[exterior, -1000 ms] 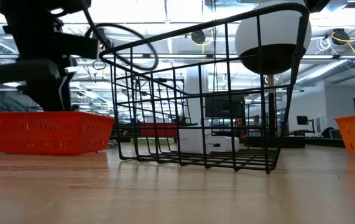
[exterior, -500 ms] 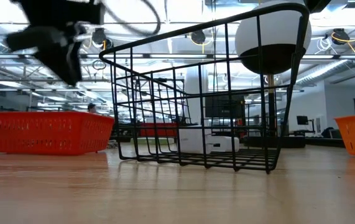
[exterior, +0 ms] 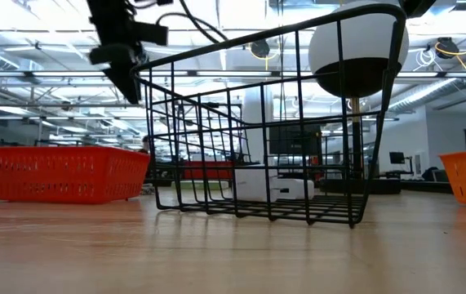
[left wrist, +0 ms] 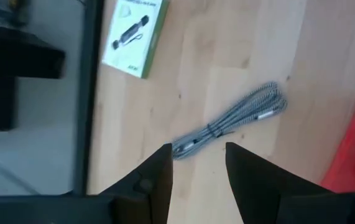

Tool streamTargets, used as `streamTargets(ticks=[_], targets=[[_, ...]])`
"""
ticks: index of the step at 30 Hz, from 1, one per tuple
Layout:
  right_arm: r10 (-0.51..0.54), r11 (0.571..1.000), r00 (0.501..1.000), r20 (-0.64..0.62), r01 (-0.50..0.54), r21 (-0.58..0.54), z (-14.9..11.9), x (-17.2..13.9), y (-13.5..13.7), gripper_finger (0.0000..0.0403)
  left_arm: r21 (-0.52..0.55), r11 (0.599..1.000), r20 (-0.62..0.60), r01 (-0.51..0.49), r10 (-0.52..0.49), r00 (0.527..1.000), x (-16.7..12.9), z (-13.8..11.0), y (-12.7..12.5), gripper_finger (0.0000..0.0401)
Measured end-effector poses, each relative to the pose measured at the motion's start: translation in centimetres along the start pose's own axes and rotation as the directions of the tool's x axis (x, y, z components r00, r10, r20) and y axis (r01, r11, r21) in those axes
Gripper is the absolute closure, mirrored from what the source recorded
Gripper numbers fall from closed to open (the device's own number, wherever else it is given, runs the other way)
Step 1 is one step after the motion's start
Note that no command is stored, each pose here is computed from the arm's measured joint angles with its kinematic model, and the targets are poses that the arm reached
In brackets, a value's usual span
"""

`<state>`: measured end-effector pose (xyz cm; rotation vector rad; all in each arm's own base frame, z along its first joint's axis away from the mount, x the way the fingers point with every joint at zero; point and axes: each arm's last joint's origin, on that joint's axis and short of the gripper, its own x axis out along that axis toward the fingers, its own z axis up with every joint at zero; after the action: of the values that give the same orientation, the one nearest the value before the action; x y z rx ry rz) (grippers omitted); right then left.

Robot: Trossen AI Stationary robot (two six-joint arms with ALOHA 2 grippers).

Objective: Pick and place items into bin
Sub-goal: Put the white USB cable into the red basket

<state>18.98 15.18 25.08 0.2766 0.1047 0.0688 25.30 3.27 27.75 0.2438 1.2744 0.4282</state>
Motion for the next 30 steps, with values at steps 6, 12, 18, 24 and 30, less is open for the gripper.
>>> streamTargets(ticks=[6,12,18,24,30], targets=[[0.036,0.999,0.999,-0.032,-0.035,0.01,-0.2,0.0,0.0,0.0332,-0.035,0.992,0.037,0.123,-0.122,0.992,2.8,0.7,3.2,0.0247],[0.109,0.994,0.992,-0.059,-0.108,0.013,-0.4,-0.1,0.3,0.0332,0.068,0.977,-0.005,0.203,-0.203,0.979,5.1,1.0,4.0,0.0247],[0.118,0.993,0.989,-0.094,-0.115,0.041,-1.9,-0.7,0.0,0.0332,0.072,0.936,-0.119,0.344,-0.334,0.935,7.9,1.2,2.5,0.0247],[0.148,0.985,0.987,-0.064,-0.142,0.097,-2.9,-1.2,-0.3,0.0332,0.11,0.912,-0.227,0.395,-0.364,0.903,11.5,0.4,1.1,0.0247],[0.167,0.981,0.985,-0.035,-0.162,0.11,-3.1,-1.5,-0.4,0.0332,0.168,0.921,-0.273,0.352,-0.299,0.914,13.8,-0.8,0.1,0.0247]])
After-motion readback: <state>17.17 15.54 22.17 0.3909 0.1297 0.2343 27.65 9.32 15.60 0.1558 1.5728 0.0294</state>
